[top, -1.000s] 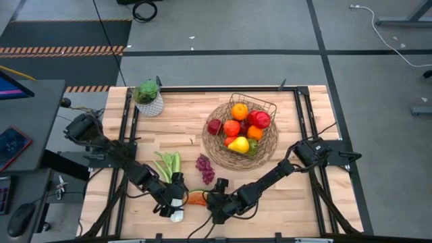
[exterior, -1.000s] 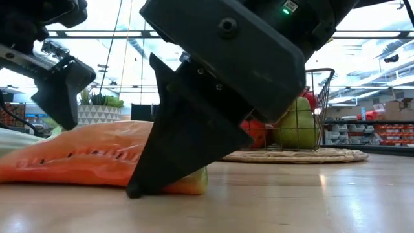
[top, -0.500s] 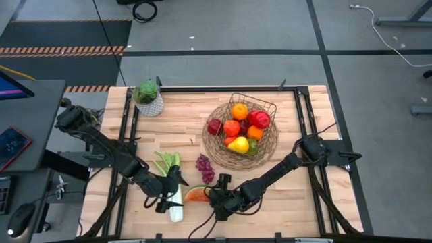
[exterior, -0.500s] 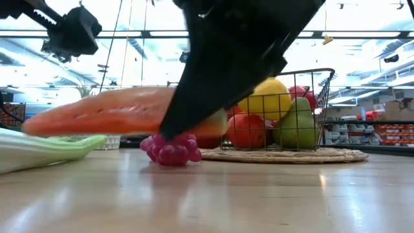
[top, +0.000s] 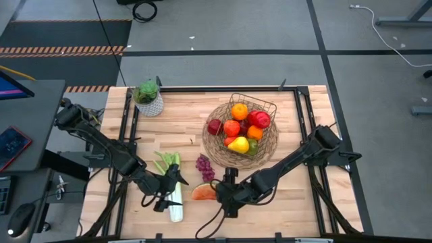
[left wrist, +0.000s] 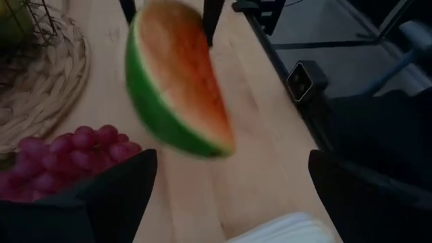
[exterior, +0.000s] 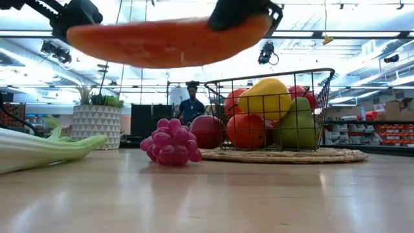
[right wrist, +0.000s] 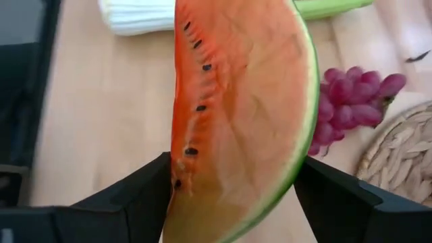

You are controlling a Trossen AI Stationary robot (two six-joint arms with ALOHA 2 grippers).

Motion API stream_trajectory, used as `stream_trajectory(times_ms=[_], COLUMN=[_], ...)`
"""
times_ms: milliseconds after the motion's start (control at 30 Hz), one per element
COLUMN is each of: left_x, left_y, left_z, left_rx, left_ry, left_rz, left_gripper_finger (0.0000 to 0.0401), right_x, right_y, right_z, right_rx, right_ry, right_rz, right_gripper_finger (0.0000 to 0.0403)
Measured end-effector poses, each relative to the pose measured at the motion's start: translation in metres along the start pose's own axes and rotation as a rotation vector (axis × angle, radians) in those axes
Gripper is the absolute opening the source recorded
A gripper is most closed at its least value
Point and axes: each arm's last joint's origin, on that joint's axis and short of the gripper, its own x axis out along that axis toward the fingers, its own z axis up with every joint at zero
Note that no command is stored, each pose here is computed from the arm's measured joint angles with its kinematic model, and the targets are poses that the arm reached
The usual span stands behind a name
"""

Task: Build produce basket
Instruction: Put the red watermelon into the gold wire basket

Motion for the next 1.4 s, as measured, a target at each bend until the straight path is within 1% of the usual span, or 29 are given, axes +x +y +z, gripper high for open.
stream_trajectory(times_ms=[100,233,300,400,467,500,600,767,867,933,1000,1167,1300,1400], left_x=[0.000,-0.002,-0.001,0.000,0.001,0.001,0.001,-0.002,-0.004,-0.005,-0.006,-0.008,-0.012,-0.012], left_y=[0.002,0.005,0.006,0.011,0.017,0.019,0.024,0.020,0.018,0.017,0.017,0.020,0.019,0.020], left_z=[-0.003,-0.005,-0.005,-0.003,0.000,0.001,0.005,0.019,0.027,0.031,0.034,0.043,0.050,0.051], left_rx=[0.067,0.251,0.347,0.366,0.415,0.460,0.664,0.992,1.156,1.235,1.276,1.285,1.313,1.316], left_ry=[0.011,0.016,0.023,0.022,0.017,0.019,0.039,0.023,0.014,0.008,0.004,-0.022,-0.052,-0.053], left_rz=[0.060,0.205,0.238,0.273,0.321,0.344,0.452,0.617,0.668,0.690,0.707,0.772,0.824,0.830], left_gripper_finger=[0.0392,0.0392,0.0392,0.0392,0.0392,0.0392,0.0392,0.0392,0.0392,0.0392,0.0392,0.0392,0.0392,0.0392], right_x=[-0.012,-0.028,-0.034,-0.041,-0.044,-0.044,-0.047,-0.059,-0.072,-0.080,-0.086,-0.097,-0.097,-0.093], right_y=[-0.001,-0.006,-0.013,-0.025,-0.033,-0.037,-0.050,-0.082,-0.101,-0.111,-0.118,-0.127,-0.126,-0.121], right_z=[0.003,0.009,0.011,0.017,0.021,0.023,0.031,0.046,0.053,0.059,0.064,0.070,0.073,0.075], right_rx=[0.008,0.021,0.028,0.084,0.114,0.124,0.167,0.283,0.333,0.350,0.355,0.351,0.347,0.341], right_ry=[0.022,0.041,0.061,0.057,0.051,0.050,0.049,0.029,-0.006,-0.045,-0.085,-0.143,-0.164,-0.186], right_rz=[0.078,0.176,0.185,0.170,0.177,0.184,0.216,0.265,0.286,0.310,0.339,0.373,0.385,0.408], right_gripper_finger=[0.0292,0.0292,0.0292,0.0292,0.0292,0.0292,0.0292,0.0292,0.0292,0.0292,0.0292,0.0292,0.0292,0.0292])
